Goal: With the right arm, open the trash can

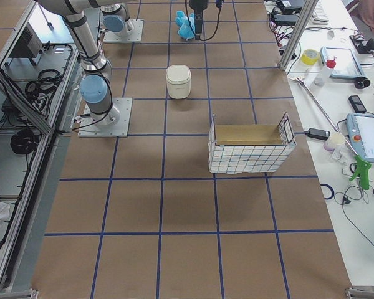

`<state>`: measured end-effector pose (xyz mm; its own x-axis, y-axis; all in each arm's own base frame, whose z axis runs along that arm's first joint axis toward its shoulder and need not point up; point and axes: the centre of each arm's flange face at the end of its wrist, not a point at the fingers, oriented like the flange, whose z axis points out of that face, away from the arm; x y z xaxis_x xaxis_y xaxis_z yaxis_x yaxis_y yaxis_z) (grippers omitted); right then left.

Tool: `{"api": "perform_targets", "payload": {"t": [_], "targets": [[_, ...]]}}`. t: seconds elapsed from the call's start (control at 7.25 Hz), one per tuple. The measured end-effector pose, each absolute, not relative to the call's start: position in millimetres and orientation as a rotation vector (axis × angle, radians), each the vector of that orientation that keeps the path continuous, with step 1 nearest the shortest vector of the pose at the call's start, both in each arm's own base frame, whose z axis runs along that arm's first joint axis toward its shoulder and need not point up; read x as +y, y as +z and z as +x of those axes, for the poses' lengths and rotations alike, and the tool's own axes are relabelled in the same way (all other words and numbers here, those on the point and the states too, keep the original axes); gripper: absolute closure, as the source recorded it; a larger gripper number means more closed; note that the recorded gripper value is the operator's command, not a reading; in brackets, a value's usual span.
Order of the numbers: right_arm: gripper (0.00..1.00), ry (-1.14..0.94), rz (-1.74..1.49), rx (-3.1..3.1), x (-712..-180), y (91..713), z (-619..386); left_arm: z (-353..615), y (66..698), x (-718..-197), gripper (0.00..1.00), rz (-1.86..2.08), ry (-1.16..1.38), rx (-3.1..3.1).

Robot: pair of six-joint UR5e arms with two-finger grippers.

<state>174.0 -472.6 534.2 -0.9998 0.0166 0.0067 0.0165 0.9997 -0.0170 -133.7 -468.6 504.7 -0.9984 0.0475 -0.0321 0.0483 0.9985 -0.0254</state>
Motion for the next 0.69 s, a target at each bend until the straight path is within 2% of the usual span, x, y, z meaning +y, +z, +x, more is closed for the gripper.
{"api": "perform_targets", "payload": {"t": [0.55,0.69], "targets": [[0.01,0.031,-0.029,-3.132,-472.2,533.5,174.7,-133.7,504.7,-468.6,0.00,0.073,-0.041,3.109],[0.23,0.029,-0.029,-3.130,-472.1,532.6,174.7,-133.7,504.7,-468.6,0.00,0.073,-0.041,3.109]]}}
